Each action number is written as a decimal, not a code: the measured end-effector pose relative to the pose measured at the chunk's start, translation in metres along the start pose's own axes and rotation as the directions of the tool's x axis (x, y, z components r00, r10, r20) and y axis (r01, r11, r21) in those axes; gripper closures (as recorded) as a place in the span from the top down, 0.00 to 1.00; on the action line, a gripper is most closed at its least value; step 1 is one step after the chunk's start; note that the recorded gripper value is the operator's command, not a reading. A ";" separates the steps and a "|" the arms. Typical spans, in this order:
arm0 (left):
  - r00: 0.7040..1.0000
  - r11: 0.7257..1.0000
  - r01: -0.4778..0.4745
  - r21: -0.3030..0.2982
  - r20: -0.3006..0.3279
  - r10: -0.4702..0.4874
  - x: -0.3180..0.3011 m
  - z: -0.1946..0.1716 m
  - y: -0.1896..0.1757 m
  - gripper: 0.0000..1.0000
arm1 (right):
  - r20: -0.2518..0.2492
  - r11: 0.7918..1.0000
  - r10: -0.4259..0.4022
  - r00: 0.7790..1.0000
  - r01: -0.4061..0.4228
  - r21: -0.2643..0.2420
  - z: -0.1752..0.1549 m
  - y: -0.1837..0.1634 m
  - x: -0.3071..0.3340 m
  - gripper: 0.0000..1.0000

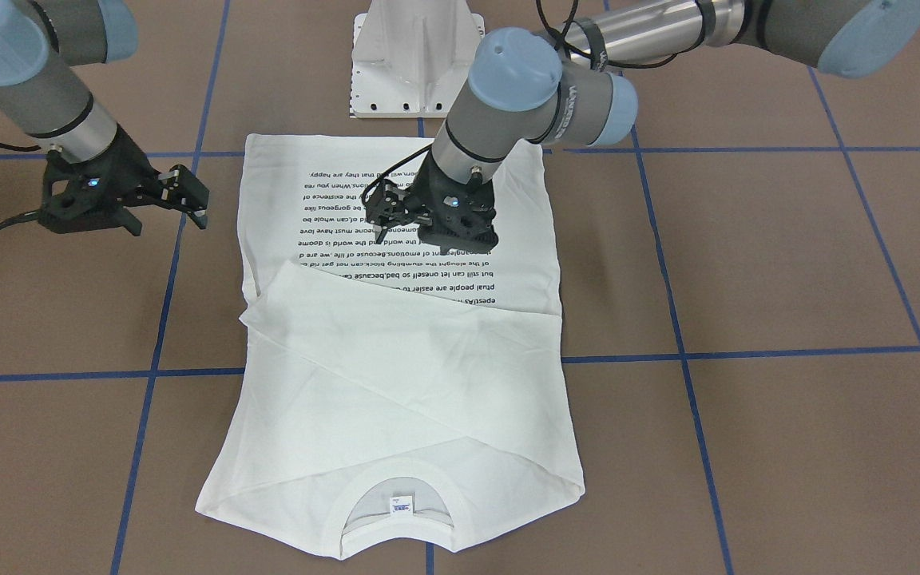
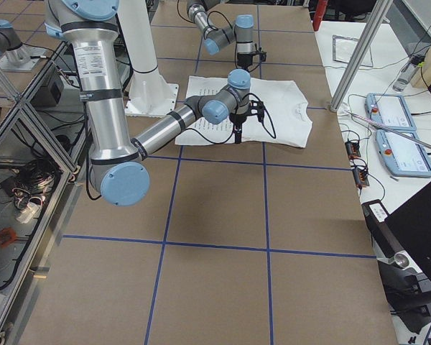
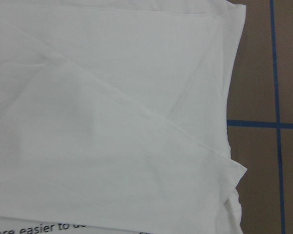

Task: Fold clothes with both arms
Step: 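Release the sleeve with the left gripper while the right gripper moves toward the hem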

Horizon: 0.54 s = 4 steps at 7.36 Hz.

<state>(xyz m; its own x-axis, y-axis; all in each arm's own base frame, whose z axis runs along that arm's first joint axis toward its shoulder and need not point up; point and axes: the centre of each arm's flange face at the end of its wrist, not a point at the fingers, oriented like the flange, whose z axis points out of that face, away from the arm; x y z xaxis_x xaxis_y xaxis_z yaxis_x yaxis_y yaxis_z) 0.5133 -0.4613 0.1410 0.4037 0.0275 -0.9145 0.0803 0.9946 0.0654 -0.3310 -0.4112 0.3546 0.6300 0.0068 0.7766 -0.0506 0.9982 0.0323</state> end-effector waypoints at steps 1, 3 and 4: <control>0.999 1.000 -0.011 -0.006 0.032 0.011 -0.022 -0.026 0.018 1.00 | -0.005 1.000 0.028 1.000 -0.029 -0.007 0.014 0.037 -0.021 1.00; 0.999 1.000 -0.021 -0.009 0.048 0.022 -0.044 -0.077 0.049 1.00 | -0.046 0.998 0.064 0.997 -0.065 -0.014 0.042 0.122 -0.043 1.00; 0.998 1.000 -0.020 -0.011 0.054 0.021 -0.046 -0.093 0.058 1.00 | -0.068 0.997 0.069 0.995 -0.071 -0.031 0.056 0.155 -0.047 0.99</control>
<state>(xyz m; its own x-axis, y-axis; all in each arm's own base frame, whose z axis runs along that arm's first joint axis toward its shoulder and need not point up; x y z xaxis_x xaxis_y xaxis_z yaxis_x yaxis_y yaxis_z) 0.4149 -0.3957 0.1497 0.4540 0.0425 -0.8900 0.0626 0.9949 0.0795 -0.4113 -0.2599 0.3584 0.6762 0.0794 0.7324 -0.0711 0.9966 -0.0423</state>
